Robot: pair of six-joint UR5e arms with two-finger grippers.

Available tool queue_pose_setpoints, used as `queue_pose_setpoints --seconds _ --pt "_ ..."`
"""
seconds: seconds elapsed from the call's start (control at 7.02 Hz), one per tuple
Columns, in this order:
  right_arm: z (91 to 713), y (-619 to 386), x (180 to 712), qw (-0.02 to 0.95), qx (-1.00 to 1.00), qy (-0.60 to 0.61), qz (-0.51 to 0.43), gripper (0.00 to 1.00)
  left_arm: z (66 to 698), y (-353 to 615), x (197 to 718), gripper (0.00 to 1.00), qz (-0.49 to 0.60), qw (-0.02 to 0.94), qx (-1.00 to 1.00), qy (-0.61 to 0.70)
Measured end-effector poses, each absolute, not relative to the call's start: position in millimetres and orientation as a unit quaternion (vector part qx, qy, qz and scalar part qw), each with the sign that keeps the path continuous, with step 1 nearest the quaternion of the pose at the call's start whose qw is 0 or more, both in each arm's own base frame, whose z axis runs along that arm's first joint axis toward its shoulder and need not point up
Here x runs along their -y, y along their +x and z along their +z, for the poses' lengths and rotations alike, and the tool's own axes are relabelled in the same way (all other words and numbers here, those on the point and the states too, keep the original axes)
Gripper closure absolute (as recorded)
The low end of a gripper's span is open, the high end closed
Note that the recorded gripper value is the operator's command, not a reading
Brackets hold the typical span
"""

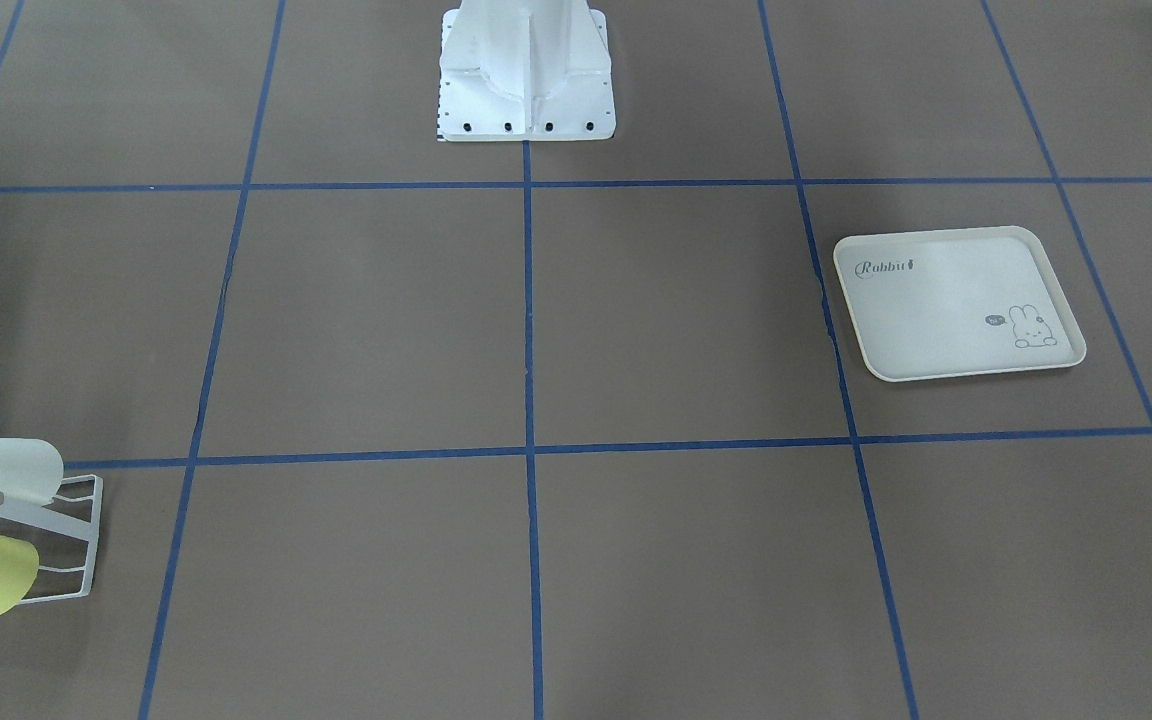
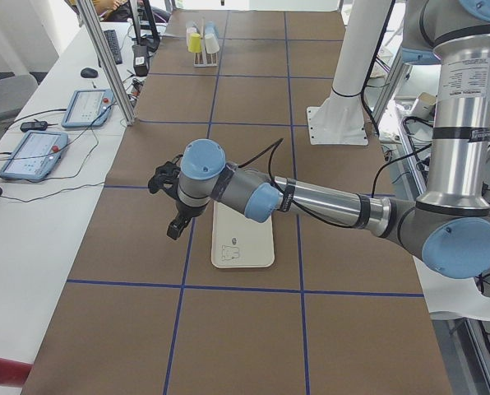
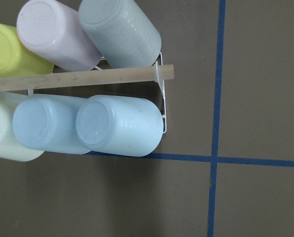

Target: Transfer IKEA cup to right arm and place on rack

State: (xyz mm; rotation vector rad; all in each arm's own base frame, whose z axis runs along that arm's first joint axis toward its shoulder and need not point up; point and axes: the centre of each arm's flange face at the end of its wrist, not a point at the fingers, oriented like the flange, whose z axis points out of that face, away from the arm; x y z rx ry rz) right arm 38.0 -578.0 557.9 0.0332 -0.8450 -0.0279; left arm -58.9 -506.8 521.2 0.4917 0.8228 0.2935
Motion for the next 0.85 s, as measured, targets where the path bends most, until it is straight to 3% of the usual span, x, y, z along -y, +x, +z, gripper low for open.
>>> queue_pose_setpoints --seconds 0.85 --pt "556.3 36.8 578.9 0.912 0.41 0.018 -0.015 0.0 515.4 -58.9 506.6 0.0 0.143 0.875 -0.394 0.241"
